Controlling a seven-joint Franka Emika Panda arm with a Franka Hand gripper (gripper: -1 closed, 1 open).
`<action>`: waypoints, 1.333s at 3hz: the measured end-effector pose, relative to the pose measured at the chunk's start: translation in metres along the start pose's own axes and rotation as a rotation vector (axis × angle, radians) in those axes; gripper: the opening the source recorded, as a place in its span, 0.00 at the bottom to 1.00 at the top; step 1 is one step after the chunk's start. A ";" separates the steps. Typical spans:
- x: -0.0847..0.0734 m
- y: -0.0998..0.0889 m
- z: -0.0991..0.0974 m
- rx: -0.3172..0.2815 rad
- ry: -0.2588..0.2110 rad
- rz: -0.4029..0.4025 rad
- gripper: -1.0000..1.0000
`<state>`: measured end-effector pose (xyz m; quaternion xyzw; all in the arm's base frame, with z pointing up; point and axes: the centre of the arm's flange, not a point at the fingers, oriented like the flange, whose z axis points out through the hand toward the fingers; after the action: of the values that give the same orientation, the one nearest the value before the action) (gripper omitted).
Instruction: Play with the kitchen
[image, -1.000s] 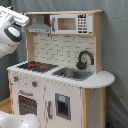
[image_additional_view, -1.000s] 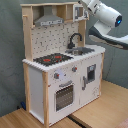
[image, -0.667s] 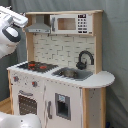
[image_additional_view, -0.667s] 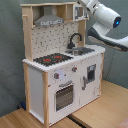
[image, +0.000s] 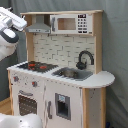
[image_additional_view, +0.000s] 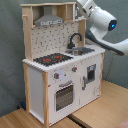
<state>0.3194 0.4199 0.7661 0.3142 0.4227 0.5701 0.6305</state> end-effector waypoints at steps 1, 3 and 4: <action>0.009 -0.008 0.003 0.005 -0.034 0.039 1.00; 0.026 -0.023 0.008 0.004 -0.120 0.121 1.00; 0.035 -0.026 0.009 0.005 -0.171 0.158 1.00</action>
<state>0.3390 0.4511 0.7416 0.3955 0.3427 0.5880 0.6167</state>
